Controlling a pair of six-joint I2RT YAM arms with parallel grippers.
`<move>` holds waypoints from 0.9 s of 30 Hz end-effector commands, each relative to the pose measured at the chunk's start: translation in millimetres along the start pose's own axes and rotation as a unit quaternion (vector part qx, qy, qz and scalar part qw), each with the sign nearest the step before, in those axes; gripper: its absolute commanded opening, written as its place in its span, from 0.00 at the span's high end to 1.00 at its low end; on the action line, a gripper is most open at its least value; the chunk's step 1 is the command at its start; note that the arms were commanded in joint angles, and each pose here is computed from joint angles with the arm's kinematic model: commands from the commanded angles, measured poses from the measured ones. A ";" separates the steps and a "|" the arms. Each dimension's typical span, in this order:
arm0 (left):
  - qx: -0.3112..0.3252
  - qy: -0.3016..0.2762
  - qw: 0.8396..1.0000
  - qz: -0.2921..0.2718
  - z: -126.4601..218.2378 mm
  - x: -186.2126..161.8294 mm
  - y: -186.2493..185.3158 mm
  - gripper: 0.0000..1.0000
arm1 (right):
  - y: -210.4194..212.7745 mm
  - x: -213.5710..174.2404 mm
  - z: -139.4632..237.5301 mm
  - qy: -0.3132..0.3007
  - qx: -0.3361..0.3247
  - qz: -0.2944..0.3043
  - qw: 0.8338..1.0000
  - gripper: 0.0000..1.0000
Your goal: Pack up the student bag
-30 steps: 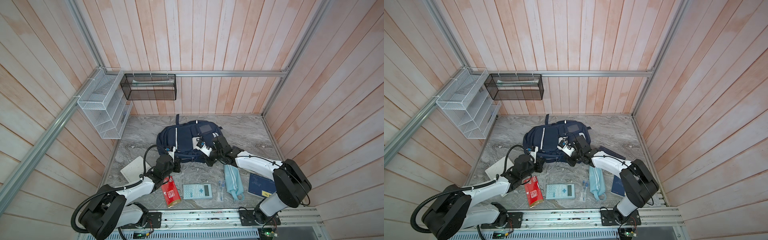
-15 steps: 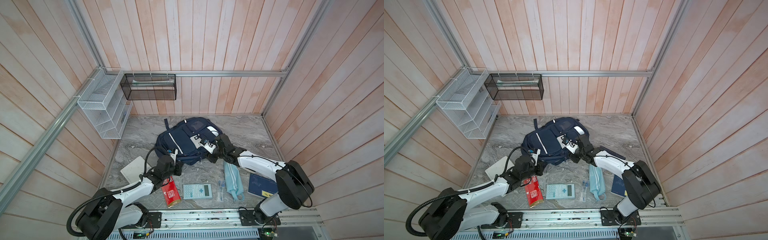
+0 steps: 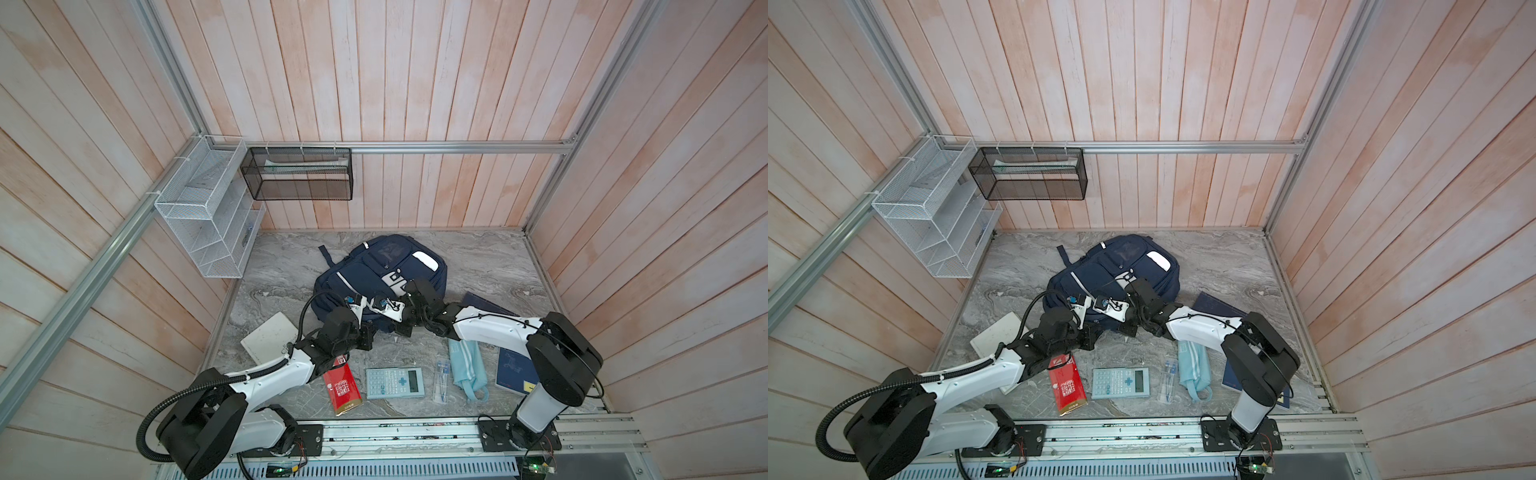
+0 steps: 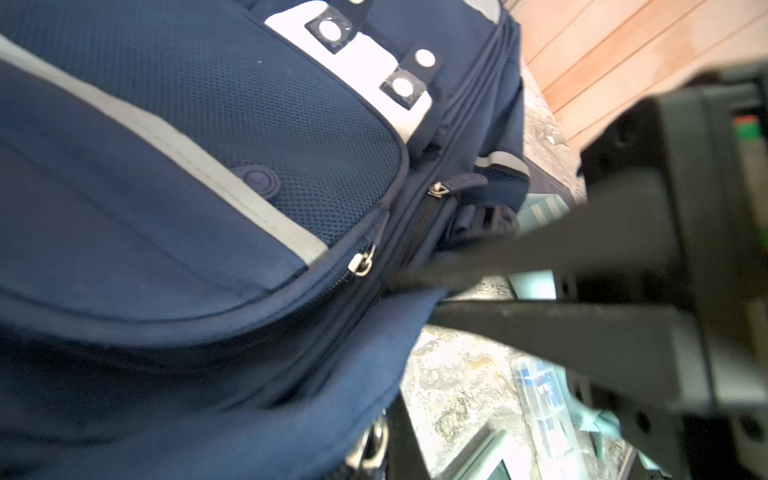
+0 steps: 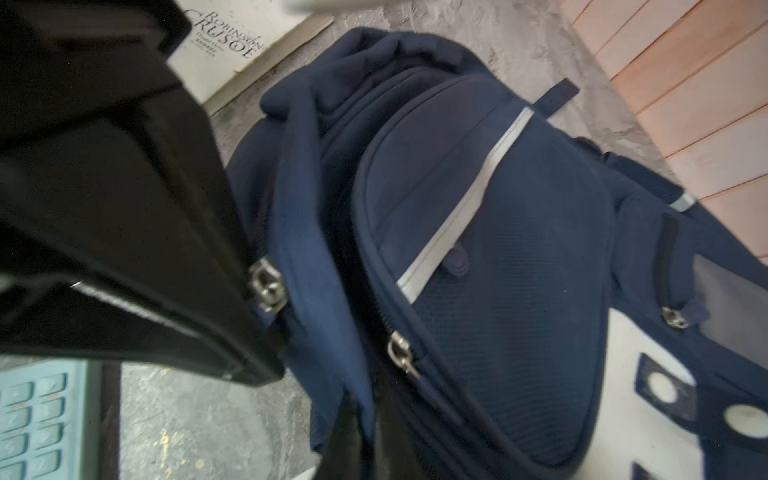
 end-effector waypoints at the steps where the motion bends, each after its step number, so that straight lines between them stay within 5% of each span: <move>1: -0.004 -0.041 0.999 0.012 7.5 21.5 4.6 1.00 | -6.0 -20.0 3.9 0.040 -0.020 0.006 0.999 1.00; 10: 0.111 -0.034 0.991 0.067 32.6 21.9 85.5 0.94 | -49.8 -63.5 42.4 0.064 -0.117 -0.019 0.991 1.00; 17: 0.037 -0.048 0.995 0.075 30.5 22.5 64.0 1.00 | -120.6 -69.3 67.9 0.059 -0.246 -0.062 0.966 1.00; 22: -0.012 -0.048 0.996 0.079 28.0 22.1 32.1 1.00 | -95.5 -34.9 68.9 0.025 -0.172 -0.101 0.980 0.51; 27: -0.057 -0.052 0.994 0.077 24.1 28.9 5.7 1.00 | -18.1 8.6 73.7 -0.075 -0.074 -0.026 0.994 0.34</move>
Point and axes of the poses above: each gripper's point midway between its finger pads, its own z axis back along the fingers, its own y axis along the line the jaws close on, x = y × z, the point moved 4 cm from there along z, back along the fingers, and after that the axes turned 10 degrees about -z, right-handed, at the moved point
